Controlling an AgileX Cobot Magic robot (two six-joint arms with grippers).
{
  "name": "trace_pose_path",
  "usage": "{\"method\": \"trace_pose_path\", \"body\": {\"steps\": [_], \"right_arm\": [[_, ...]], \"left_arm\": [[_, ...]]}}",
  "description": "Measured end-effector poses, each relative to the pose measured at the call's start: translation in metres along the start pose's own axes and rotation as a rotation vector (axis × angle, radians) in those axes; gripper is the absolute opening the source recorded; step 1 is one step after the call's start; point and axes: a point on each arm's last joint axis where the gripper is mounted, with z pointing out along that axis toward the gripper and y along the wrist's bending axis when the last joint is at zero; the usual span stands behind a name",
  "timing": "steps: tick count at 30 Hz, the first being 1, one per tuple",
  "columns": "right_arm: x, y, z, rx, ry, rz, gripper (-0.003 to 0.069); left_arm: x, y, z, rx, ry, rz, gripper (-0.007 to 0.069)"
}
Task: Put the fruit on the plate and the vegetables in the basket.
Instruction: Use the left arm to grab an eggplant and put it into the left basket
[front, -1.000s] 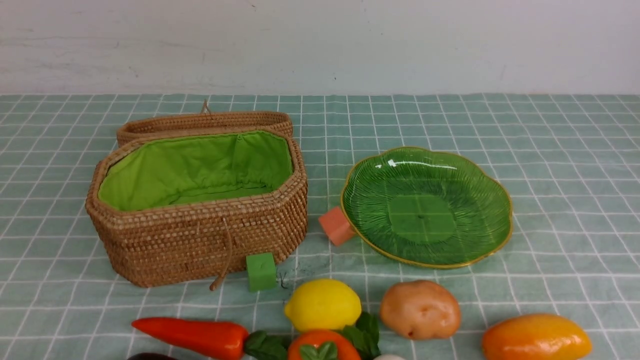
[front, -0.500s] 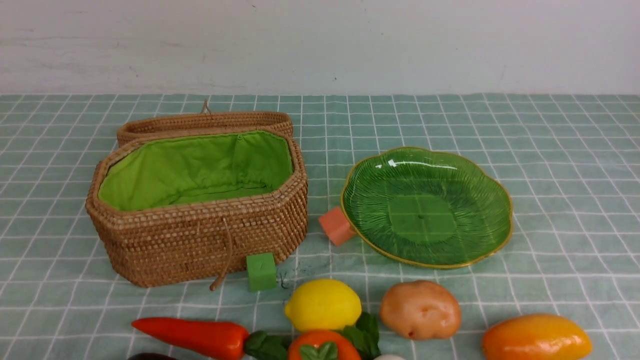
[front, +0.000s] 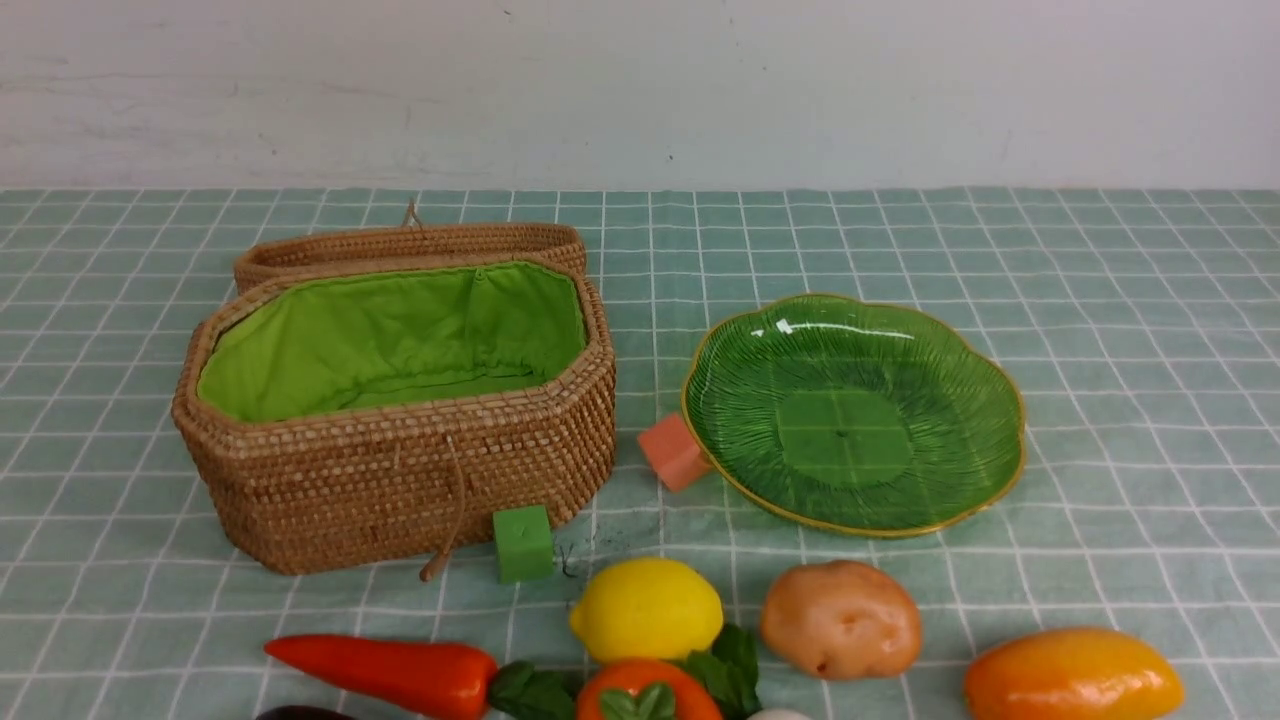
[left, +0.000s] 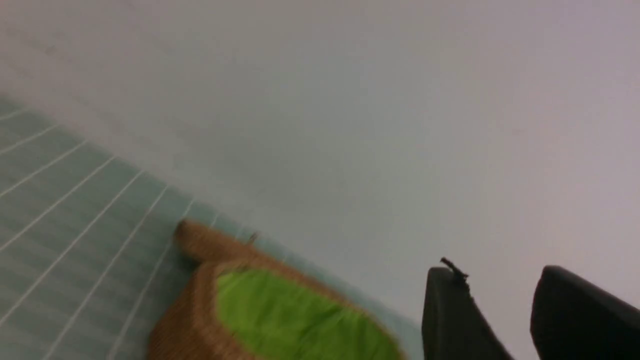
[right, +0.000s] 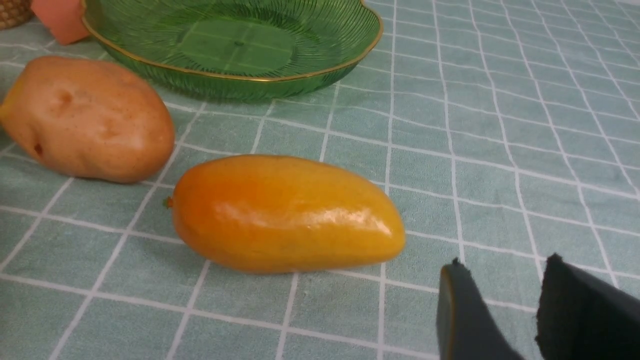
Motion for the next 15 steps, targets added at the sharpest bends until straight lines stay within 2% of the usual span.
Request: {"method": "trace_pose_path", "body": {"steps": [1,3,6,8,10,12,15], "right_arm": [[0.0,0.0,0.0,0.0,0.0,0.0,0.0241],[0.0,0.0,0.0,0.0,0.0,0.0,0.0241],[0.0,0.0,0.0,0.0,0.0,-0.001,0.0241],[0.0,0.0,0.0,0.0,0.0,-0.001,0.0241],[0.0,0.0,0.0,0.0,0.0,-0.001,0.0241],[0.0,0.0,0.0,0.0,0.0,-0.001,0.0241],[0.0,0.0,0.0,0.0,0.0,-0.001,0.0241]], "left_arm": [[-0.001,0.001,0.008,-0.1,0.1,0.04,0.0239],[0.002,0.007,0.022,-0.231,0.231,0.094,0.0239],[0.011,0.021,0.038,-0.388,0.375,0.182,0.0239],[0.016,0.027,0.05,-0.457,0.446,0.194,0.0239],[0.02,0.028,0.056,-0.482,0.484,0.173,0.0239],[0.037,0.032,0.07,-0.537,0.635,0.07,0.0239],[0.059,0.029,0.082,-0.527,0.858,-0.019,0.0239]]}}
